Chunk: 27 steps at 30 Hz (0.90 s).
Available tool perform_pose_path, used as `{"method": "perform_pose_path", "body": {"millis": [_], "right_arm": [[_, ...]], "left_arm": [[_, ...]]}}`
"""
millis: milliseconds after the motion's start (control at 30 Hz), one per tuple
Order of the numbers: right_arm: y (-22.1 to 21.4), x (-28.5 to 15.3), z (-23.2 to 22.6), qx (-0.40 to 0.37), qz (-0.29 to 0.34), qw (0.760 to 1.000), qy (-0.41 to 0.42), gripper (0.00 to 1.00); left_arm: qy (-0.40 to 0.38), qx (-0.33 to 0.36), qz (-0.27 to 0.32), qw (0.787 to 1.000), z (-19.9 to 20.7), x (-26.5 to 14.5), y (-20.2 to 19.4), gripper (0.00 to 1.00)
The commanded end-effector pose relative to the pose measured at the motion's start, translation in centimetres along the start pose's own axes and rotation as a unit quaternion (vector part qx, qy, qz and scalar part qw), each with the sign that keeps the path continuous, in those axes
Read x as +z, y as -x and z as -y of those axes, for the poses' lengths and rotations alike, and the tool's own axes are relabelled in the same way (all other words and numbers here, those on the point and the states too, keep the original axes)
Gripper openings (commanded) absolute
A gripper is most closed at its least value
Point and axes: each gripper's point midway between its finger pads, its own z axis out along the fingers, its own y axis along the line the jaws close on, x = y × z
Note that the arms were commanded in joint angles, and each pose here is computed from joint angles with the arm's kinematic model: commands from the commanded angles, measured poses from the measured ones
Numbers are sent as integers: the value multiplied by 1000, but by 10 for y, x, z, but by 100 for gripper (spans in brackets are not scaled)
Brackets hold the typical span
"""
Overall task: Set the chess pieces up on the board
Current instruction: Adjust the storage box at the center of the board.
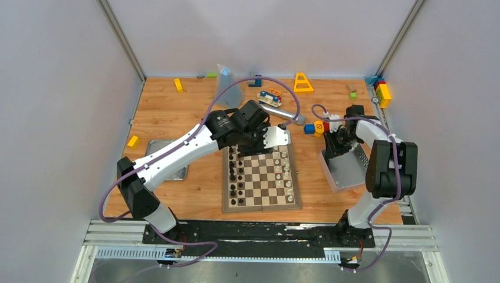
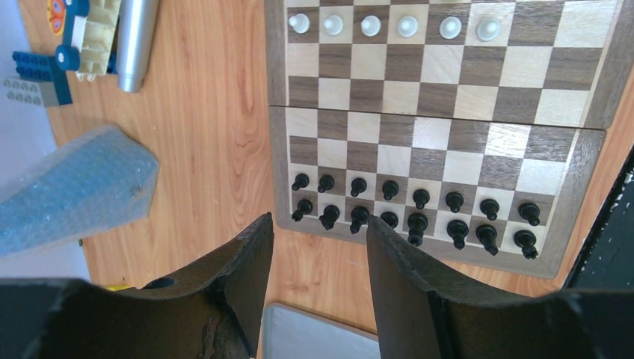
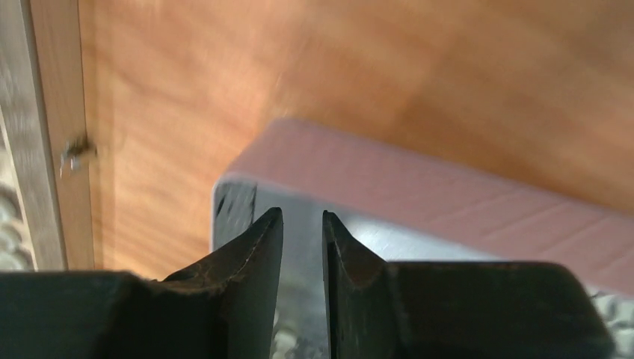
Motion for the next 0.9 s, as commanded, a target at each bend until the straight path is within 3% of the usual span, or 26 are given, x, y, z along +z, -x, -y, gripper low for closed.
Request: {"method": "perform_pose_path", "body": {"millis": [0, 233, 467, 700, 867], "right_arm": [[70, 0, 31, 19, 97, 994, -36, 27], [78, -18, 107, 145, 141, 973, -111, 24], [12, -56, 154, 183, 129, 956, -188, 26], [-41, -81, 117, 104, 98, 974, -176, 44], [-57, -82, 61, 66, 76, 991, -93, 50]], "left_arm": [[26, -14, 32, 999, -12, -19, 6, 57], [33, -22, 26, 999, -18, -21, -1, 57], [34, -25, 29, 999, -19, -23, -3, 57], [35, -26, 28, 999, -20, -22, -3, 57], [33, -28, 25, 999, -20, -21, -4, 58]]}}
